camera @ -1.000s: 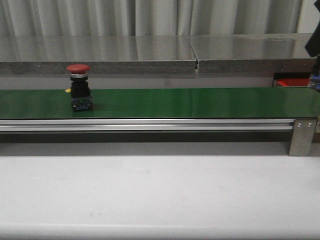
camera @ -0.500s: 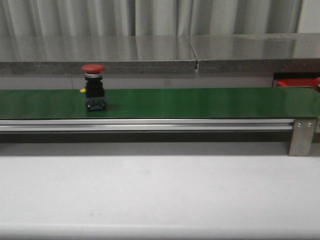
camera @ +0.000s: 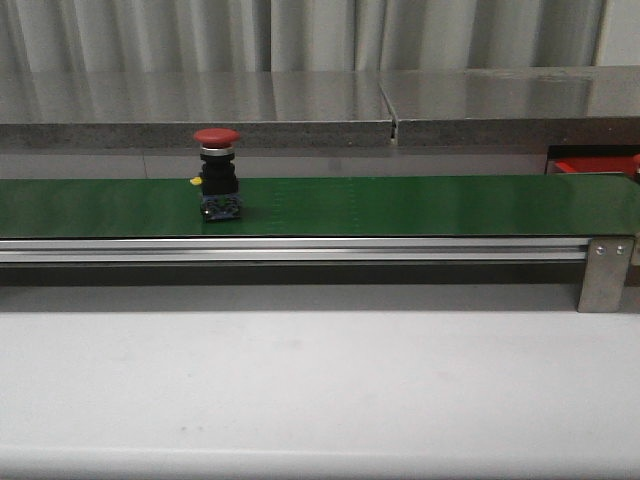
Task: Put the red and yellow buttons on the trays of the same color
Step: 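Lower the yellow button into the yellow tray and open the right gripper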
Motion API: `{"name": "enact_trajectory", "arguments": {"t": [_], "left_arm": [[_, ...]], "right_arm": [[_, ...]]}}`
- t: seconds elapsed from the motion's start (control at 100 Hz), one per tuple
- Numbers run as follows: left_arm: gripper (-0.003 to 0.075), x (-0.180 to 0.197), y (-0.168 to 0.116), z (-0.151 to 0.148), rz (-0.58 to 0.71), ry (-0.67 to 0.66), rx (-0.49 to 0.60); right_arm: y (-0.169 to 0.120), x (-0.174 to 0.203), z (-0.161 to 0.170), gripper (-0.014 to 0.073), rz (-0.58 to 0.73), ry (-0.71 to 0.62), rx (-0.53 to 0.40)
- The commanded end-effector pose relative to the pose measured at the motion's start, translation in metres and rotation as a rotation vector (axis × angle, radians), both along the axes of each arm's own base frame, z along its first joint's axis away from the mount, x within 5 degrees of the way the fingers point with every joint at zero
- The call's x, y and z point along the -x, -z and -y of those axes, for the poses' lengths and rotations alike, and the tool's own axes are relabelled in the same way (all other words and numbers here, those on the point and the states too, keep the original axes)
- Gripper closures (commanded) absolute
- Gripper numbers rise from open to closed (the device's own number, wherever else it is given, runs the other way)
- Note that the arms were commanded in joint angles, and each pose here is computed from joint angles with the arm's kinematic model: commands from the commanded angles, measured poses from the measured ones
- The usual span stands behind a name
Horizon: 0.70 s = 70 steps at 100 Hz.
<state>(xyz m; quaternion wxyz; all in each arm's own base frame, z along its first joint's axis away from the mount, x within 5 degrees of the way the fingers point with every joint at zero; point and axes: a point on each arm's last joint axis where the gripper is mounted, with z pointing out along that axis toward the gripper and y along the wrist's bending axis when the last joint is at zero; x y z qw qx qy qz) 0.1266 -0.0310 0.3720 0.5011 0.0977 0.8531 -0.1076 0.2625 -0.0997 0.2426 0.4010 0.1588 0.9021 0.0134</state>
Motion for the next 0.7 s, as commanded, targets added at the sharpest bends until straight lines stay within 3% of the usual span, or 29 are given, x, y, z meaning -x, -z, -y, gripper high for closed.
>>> {"name": "enact_trajectory", "arguments": {"t": [0.0,0.25,0.69], "left_arm": [[0.0741,-0.002,-0.014,0.001,0.085,-0.01,0.043],[0.0741,-0.002,-0.014,0.001,0.085,-0.01,0.043],[0.0741,-0.002,-0.014,0.001,0.085,-0.01,0.043]], "right_arm": [[-0.014,0.002,0.007,0.044,0.097,0.083,0.045],[-0.002,0.005,0.009,0.044,0.1,0.153,0.015],[0.037,-0.008,0.015,0.044,-0.014,0.182,-0.059]]}}
